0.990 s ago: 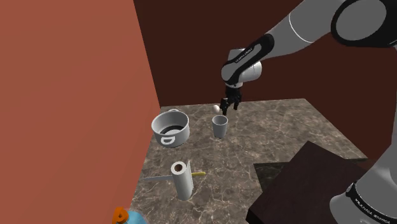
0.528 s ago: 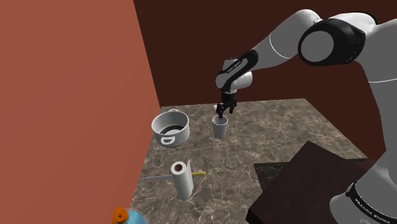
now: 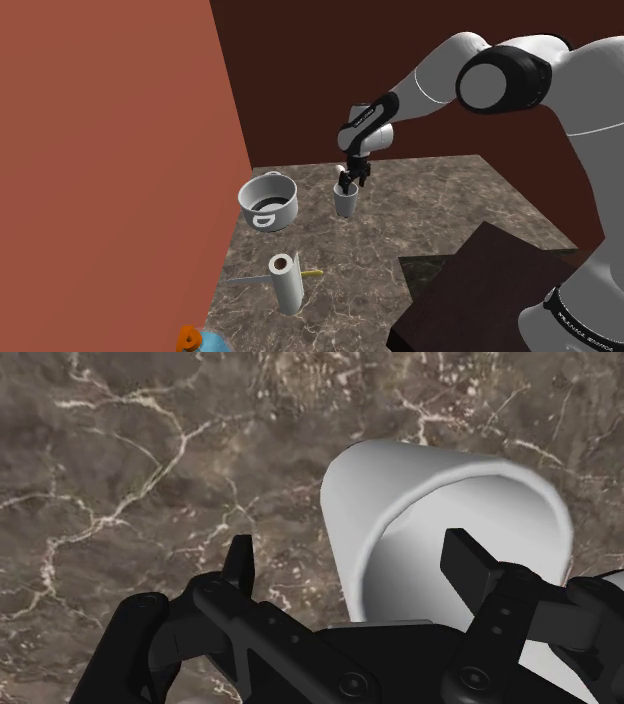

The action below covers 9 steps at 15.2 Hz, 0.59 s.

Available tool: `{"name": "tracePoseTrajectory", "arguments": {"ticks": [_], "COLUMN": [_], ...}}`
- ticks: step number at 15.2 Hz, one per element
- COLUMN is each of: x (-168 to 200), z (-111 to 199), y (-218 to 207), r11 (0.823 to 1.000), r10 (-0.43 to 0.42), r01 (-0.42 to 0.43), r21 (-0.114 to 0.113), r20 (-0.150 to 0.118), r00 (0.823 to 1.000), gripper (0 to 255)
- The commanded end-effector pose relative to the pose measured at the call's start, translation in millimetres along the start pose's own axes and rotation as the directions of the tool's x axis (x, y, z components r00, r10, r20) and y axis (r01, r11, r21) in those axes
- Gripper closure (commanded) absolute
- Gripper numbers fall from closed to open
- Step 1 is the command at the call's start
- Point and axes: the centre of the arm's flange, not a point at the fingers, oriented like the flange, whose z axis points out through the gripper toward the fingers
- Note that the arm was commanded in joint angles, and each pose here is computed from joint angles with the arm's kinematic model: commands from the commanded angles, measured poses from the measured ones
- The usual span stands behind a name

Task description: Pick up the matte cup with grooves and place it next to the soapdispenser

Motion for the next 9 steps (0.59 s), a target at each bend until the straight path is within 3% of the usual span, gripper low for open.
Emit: {"name": "tracePoseTrajectory", "arguments": {"ticks": [1,6,7,9], "x": [0.2,0.2,0.2,0.2], "z": [1.9,1.9,1.9,1.9], "y": [-0.8,-0.8,-0.8,-0.8], "r11": [1.000,1.000,1.000,1.000], "r10": [0.000,0.000,0.000,0.000], "r01": [0.000,0.000,0.000,0.000], "r21": [0.000,0.000,0.000,0.000], "r20": [-0.001,0.000,0.000,0.000], "r00": [1.000,1.000,1.000,1.000], "gripper": [0,0,255,255]}}
